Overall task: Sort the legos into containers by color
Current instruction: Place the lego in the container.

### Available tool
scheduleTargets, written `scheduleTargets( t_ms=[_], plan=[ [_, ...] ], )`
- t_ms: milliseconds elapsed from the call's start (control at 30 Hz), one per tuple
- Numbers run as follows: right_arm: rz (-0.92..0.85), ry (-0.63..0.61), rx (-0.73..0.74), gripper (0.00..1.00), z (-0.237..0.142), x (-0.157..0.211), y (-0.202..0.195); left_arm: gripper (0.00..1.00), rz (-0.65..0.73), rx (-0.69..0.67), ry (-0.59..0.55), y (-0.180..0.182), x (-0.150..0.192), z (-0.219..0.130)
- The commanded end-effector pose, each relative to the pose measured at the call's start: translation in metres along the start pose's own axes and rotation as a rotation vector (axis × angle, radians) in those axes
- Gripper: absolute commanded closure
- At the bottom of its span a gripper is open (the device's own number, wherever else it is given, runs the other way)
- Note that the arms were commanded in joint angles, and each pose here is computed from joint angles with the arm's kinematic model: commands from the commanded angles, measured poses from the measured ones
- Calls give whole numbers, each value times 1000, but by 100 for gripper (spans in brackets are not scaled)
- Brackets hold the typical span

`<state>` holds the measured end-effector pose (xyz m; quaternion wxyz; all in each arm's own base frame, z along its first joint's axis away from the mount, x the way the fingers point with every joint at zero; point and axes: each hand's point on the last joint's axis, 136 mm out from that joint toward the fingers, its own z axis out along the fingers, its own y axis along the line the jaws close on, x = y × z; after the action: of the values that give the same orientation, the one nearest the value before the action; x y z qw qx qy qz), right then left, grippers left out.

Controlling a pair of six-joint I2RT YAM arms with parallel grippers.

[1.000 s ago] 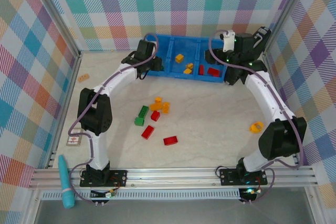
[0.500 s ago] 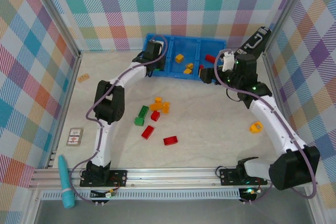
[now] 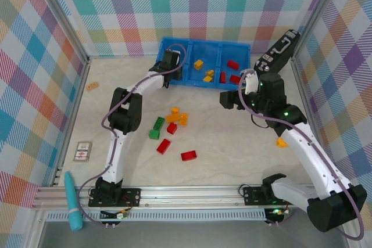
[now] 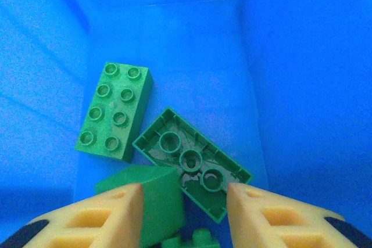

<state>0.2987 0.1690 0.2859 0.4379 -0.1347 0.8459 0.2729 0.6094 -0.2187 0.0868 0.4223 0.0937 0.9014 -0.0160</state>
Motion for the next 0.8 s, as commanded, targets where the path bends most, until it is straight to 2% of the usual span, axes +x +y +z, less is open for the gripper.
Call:
scheduleTargets(
  t_ms=[0, 167, 267, 400, 533, 767],
  plan=[
    [13, -7, 26, 11, -7, 4, 1, 52, -13, -17, -39, 4, -7, 5],
    [-6, 3, 37, 11, -12, 7, 2, 44, 12, -18, -62, 8, -17, -15],
    [-11, 7, 31, 11, -10, 8, 3, 41, 32, -9, -86, 11, -33, -48],
    [-29, 12, 14, 11, -6, 11, 4, 33, 48, 32, -88, 15, -46, -110],
    [-51, 15, -9, 10, 0, 14, 6, 31, 58, 48, -20, 23, -25, -169],
    [-82, 29, -54, 10, 6, 15, 12, 24, 84, 59, 188, 37, 57, -224]
  ],
)
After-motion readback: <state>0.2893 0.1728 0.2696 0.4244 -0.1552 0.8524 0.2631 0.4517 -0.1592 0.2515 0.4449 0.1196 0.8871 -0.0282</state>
